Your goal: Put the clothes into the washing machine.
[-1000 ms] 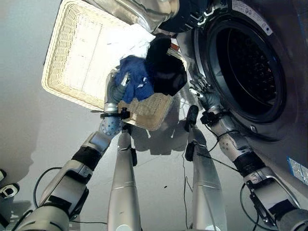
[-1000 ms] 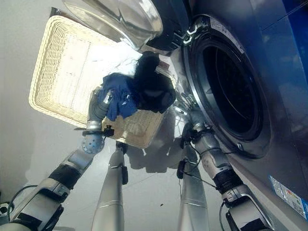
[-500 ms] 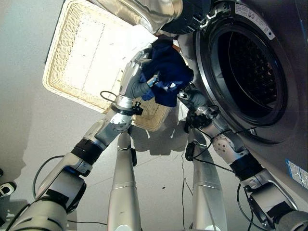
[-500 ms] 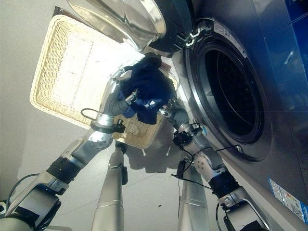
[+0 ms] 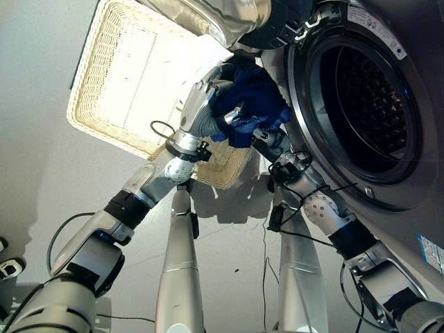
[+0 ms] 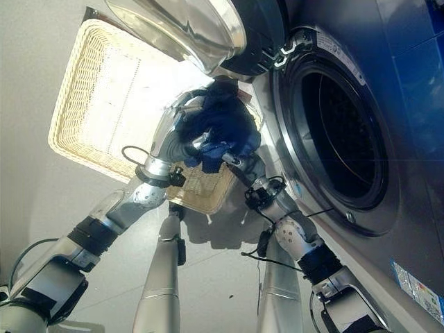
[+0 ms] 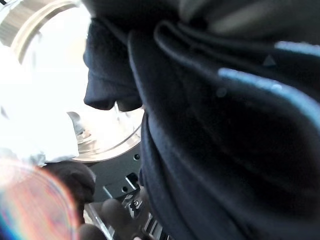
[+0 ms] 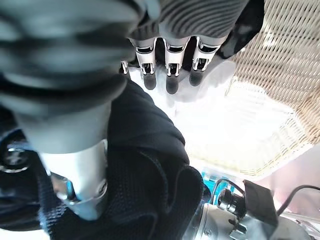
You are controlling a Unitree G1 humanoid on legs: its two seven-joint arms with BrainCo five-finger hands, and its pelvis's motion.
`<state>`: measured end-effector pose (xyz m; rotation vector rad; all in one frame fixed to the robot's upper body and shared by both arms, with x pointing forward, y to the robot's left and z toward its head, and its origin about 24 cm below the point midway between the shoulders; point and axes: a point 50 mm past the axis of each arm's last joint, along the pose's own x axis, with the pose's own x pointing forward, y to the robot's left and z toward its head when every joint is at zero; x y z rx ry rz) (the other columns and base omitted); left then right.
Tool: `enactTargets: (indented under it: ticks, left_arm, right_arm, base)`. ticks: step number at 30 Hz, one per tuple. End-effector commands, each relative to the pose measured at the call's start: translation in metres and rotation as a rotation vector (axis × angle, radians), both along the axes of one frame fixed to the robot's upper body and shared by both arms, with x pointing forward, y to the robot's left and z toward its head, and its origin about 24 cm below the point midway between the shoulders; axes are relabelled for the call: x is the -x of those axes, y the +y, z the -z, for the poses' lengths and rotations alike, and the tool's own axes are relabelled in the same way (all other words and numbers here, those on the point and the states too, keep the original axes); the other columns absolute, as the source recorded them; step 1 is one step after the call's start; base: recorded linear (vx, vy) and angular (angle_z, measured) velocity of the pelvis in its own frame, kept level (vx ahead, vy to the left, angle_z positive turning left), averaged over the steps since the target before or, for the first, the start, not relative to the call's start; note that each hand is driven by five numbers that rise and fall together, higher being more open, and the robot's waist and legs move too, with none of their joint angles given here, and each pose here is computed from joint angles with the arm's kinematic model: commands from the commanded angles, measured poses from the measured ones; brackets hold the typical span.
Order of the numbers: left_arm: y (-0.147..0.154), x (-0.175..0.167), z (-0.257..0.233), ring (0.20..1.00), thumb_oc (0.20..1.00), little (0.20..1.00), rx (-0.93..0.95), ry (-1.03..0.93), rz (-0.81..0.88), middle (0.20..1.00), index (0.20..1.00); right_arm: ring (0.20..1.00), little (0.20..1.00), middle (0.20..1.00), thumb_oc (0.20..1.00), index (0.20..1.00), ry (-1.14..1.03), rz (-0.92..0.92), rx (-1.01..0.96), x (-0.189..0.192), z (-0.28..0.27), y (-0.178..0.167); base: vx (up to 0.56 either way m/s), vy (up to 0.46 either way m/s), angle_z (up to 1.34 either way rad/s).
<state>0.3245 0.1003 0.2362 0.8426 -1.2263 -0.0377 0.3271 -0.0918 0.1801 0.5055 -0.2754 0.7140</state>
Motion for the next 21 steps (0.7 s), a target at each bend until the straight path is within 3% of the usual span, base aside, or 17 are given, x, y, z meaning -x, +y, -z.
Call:
enactTargets:
  ticks: [1,2,3,21]
  left_arm:
    - [-0.016,0.017,-0.007,0.200,0.200,0.200,-0.085,-0.091,0.089,0.200,0.200]
    - [-0.016,0.017,-0.007,0.200,0.200,0.200,-0.088,-0.090,0.090,0.200,0.200]
    - [-0.016,0.017,-0.006,0.200,0.200,0.200,-0.095,-0.092,0.090,0.200,0.200]
    - [-0.015,0.017,-0.004,0.200,0.200,0.200,-0.065,-0.133,0.055,0.200,0.200]
  right_arm:
    - [0.937,0.937,0.937,0.937,0.937,-0.192,-0.115,-0.146,0.023,-0.041,0.015]
    - [0.504,0.504,0.504,0.504,0.504,-0.203,-0.107,-0.155,0.023,-0.043,0.014]
    - [0.200,0.200,0.200,0.200,0.200,-0.208,-0.098,-0.165,0.023,-0.044,0.013]
    - [0.200,0.200,0.200,0.200,0.200,-0.236,-0.016,-0.230,0.026,-0.049,0.004]
  base:
    - [0.00,0.000,0.00]
    - [0.00,0.000,0.00]
    - [0.00,0.000,0.00]
    - [0.00,0.000,0.00]
